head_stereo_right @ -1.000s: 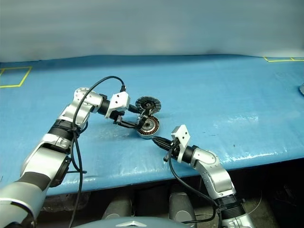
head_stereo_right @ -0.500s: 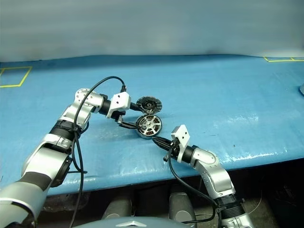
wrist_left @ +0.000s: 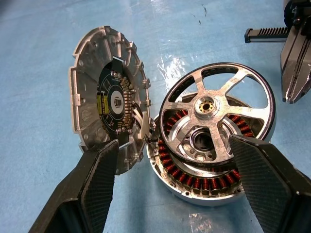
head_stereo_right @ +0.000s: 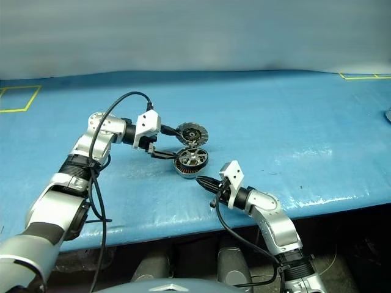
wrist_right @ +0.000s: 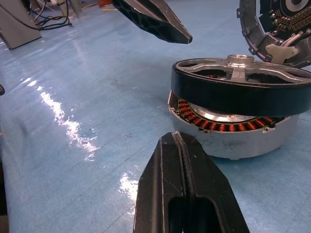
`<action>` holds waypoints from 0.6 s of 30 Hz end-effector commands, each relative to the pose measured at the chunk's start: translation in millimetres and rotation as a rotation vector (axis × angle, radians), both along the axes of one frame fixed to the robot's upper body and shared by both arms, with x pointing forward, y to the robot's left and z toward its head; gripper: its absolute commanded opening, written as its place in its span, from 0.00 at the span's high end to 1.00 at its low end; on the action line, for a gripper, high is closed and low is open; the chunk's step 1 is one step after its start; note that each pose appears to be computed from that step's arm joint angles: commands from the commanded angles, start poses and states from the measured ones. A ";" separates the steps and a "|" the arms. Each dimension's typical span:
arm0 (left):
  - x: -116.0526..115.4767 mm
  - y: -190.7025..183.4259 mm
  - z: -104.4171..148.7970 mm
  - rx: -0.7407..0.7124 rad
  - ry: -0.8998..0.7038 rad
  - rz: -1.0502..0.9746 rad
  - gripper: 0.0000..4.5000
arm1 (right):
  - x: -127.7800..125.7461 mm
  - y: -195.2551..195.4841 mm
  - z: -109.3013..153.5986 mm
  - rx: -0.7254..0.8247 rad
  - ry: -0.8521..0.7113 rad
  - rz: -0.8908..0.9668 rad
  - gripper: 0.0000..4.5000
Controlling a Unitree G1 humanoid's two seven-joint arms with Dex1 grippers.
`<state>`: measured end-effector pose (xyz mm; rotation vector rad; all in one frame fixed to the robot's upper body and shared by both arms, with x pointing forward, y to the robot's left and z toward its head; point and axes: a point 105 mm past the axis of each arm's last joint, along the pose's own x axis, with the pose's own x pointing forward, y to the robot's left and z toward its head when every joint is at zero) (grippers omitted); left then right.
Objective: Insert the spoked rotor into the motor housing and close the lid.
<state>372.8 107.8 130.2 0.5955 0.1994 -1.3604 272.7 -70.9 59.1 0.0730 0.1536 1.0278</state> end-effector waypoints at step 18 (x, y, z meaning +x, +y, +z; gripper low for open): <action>-30.7 31.0 -7.6 -0.179 0.087 0.108 0.12 | 4.0 -34.1 36.7 -0.058 -0.107 -0.149 1.00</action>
